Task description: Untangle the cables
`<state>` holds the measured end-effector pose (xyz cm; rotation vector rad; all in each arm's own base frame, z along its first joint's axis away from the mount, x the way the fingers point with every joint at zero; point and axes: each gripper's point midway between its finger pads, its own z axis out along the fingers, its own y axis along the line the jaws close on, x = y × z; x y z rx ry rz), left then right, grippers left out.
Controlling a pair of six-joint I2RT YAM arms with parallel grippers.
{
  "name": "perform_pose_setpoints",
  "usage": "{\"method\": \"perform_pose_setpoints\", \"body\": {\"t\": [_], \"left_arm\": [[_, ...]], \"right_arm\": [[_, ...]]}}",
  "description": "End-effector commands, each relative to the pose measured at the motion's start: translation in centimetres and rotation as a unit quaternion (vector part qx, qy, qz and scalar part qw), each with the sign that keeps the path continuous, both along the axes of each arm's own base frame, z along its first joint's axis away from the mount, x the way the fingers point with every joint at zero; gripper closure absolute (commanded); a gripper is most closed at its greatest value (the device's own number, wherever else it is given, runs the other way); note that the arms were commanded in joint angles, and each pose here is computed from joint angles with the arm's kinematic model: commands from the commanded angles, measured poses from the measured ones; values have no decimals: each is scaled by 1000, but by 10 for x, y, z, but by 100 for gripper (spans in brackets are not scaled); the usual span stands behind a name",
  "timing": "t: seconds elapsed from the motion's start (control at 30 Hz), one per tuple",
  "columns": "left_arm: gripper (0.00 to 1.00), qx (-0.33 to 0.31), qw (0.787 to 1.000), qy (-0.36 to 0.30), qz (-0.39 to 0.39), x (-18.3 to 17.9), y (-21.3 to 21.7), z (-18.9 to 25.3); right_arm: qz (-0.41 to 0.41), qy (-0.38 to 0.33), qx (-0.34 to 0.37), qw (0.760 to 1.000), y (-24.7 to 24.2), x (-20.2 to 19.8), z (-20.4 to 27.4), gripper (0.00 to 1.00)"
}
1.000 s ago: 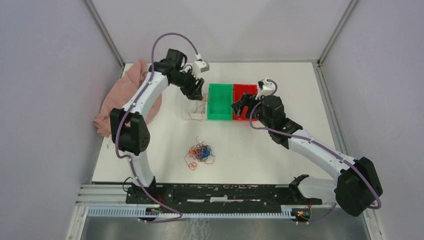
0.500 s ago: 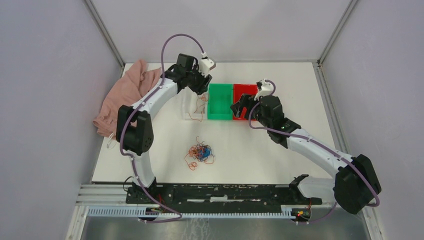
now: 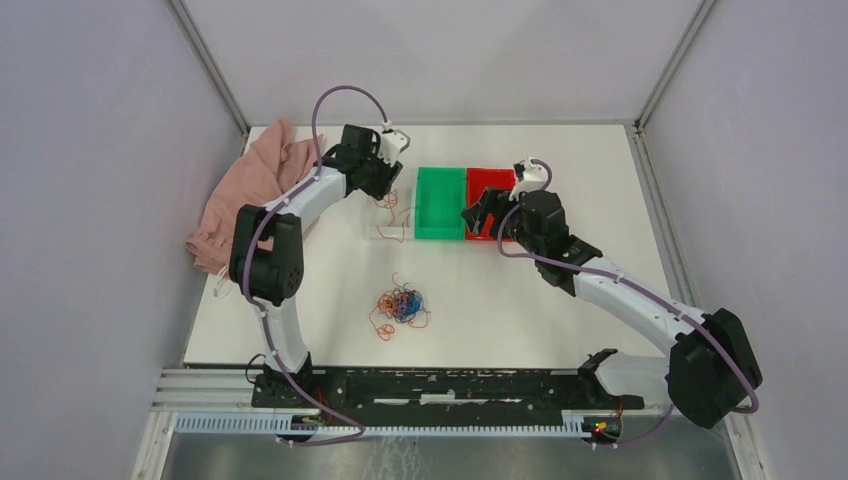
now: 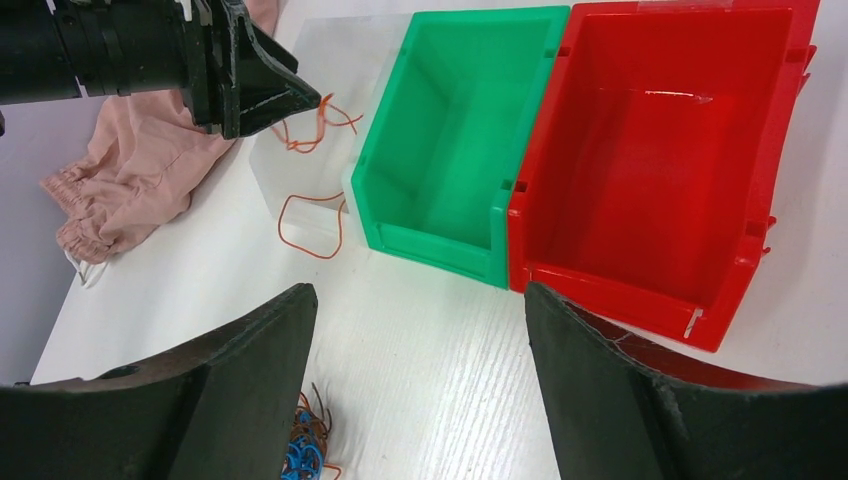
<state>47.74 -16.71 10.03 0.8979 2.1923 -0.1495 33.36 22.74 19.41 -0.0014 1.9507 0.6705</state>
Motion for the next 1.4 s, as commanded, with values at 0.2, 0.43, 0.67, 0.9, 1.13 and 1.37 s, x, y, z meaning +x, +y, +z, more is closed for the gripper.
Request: {"method": "perform_pose_setpoints", "body": {"t": [0.2, 0.43, 0.67, 0.9, 1.13, 1.37], "left_arm": [[27, -19, 999, -32, -36, 8, -5, 36], [19, -87, 992, -50, -82, -3, -26, 108], [19, -137, 988, -53, -42, -5, 6, 148], [23, -154, 987, -15, 53, -1, 72, 117], [23, -178, 980, -15, 89, -6, 91, 107], [24, -190, 976, -13, 109, -5, 107, 100]], "right_arm": [[11, -26, 16, 999, 3, 0, 21, 17], [47, -28, 22, 998, 16, -2, 23, 19], [176, -30, -18, 984, 78, -15, 8, 20], [380, -102, -178, 902, 171, -39, -11, 20], [513, -172, -282, 792, 202, -27, -41, 17], [516, -168, -349, 764, 217, 7, -72, 17]]}}
